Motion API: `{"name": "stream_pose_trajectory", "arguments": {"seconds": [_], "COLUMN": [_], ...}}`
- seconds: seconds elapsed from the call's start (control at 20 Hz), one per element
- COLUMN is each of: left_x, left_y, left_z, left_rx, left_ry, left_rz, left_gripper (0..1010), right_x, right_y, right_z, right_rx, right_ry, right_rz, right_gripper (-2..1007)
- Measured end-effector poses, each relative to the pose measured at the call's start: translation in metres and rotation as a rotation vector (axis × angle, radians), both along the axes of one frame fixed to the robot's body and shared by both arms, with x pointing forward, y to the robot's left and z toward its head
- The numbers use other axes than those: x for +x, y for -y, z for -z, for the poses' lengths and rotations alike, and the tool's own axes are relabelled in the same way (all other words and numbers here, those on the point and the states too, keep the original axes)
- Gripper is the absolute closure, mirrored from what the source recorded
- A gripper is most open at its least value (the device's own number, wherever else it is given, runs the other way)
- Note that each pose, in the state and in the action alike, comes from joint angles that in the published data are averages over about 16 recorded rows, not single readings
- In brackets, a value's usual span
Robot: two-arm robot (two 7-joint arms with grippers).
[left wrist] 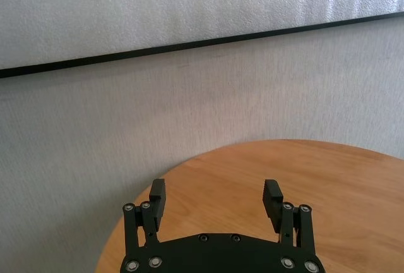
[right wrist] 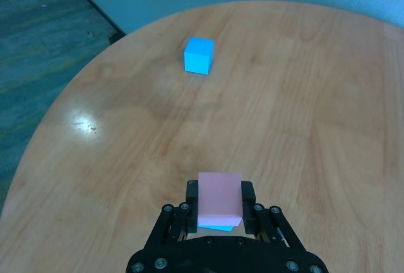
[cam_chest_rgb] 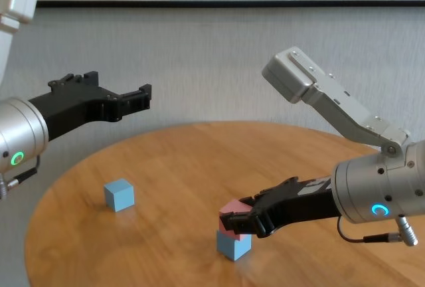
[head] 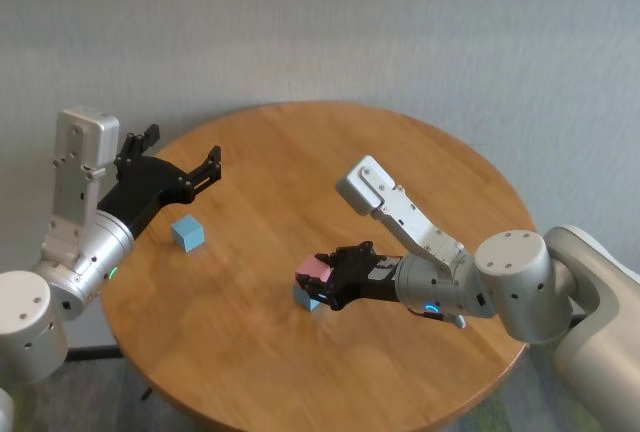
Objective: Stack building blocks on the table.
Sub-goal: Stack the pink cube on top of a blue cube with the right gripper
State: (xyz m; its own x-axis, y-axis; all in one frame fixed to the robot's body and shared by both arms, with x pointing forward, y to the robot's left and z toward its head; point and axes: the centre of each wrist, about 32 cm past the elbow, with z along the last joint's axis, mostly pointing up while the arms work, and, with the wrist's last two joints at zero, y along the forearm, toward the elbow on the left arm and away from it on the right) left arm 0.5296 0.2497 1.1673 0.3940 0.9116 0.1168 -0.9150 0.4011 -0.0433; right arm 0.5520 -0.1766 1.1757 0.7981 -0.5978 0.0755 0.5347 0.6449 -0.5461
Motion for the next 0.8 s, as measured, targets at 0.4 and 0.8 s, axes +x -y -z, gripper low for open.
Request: {"name": "stream_pose_trajectory", "arguments": {"seconds": [0.4, 0.8], "left_x": [0.0000, 0.0000], "left_y": [0.0000, 0.0000], "left_z": [0.0000, 0.0000], "left_rx": [0.000, 0.000], "left_ry": [0.000, 0.000], "left_rz": [0.000, 0.000], "left_gripper": [9, 9], "right_x": [0.0000, -0.0007], "right_y": [0.0003, 0.0006], "right_z": [0.0002, 0.0003], "right_rx": [-0.002, -0.001], "right_ry": [-0.001, 0.003], "right_rz": [0.001, 0.001], "right_gripper": [576, 344]}}
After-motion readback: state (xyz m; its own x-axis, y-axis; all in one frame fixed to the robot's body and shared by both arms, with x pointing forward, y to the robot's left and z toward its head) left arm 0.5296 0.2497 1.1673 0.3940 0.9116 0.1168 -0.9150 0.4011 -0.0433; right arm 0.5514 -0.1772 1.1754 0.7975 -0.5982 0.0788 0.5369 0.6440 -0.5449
